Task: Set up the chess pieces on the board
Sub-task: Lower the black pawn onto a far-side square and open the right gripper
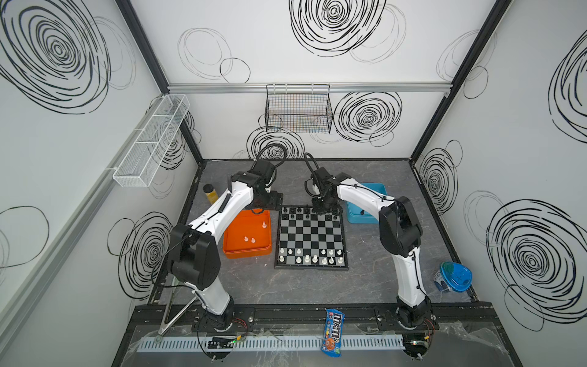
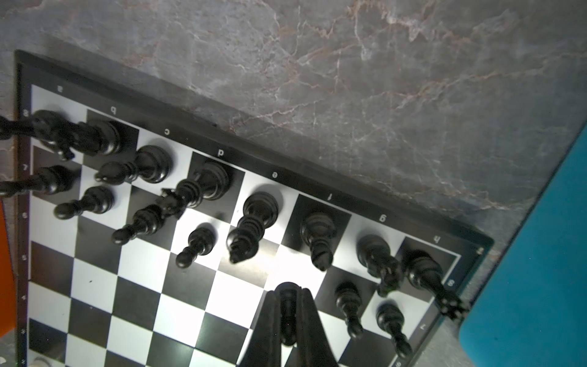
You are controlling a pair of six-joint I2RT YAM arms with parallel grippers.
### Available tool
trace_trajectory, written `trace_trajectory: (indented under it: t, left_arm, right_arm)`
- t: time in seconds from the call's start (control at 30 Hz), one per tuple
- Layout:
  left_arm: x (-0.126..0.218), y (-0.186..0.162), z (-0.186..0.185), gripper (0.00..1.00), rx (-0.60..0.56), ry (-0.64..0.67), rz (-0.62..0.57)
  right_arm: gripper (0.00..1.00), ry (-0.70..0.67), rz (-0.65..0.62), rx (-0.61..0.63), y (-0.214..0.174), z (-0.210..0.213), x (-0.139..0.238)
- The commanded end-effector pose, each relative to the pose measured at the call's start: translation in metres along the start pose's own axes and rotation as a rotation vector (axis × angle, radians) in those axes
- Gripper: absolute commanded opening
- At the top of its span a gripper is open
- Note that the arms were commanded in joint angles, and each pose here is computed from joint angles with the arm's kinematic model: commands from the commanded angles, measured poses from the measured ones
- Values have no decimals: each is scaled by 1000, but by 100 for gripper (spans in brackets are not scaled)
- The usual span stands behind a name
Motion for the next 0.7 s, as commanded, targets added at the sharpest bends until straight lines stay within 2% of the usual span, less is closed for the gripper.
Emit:
trace_trajectory:
  t: [0.0, 0.67]
  left_arm:
    - [8, 0, 1, 95, 4, -9, -25]
    - [6, -1, 2, 95, 2, -6, -20]
  right_arm:
    - [9, -20, 2, -5, -7, -4, 6]
    - [10, -20, 20, -1, -9, -3, -6]
Point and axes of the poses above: each gripper's point midway between its finger pads, its own x axis back along the fingers, its own z axis along the line the jaws close on, y = z × x, the point moved 2 cm from there along x, back along the fingers, and after that the axes turned 3 degrees about -x, right-handed, at the moved point
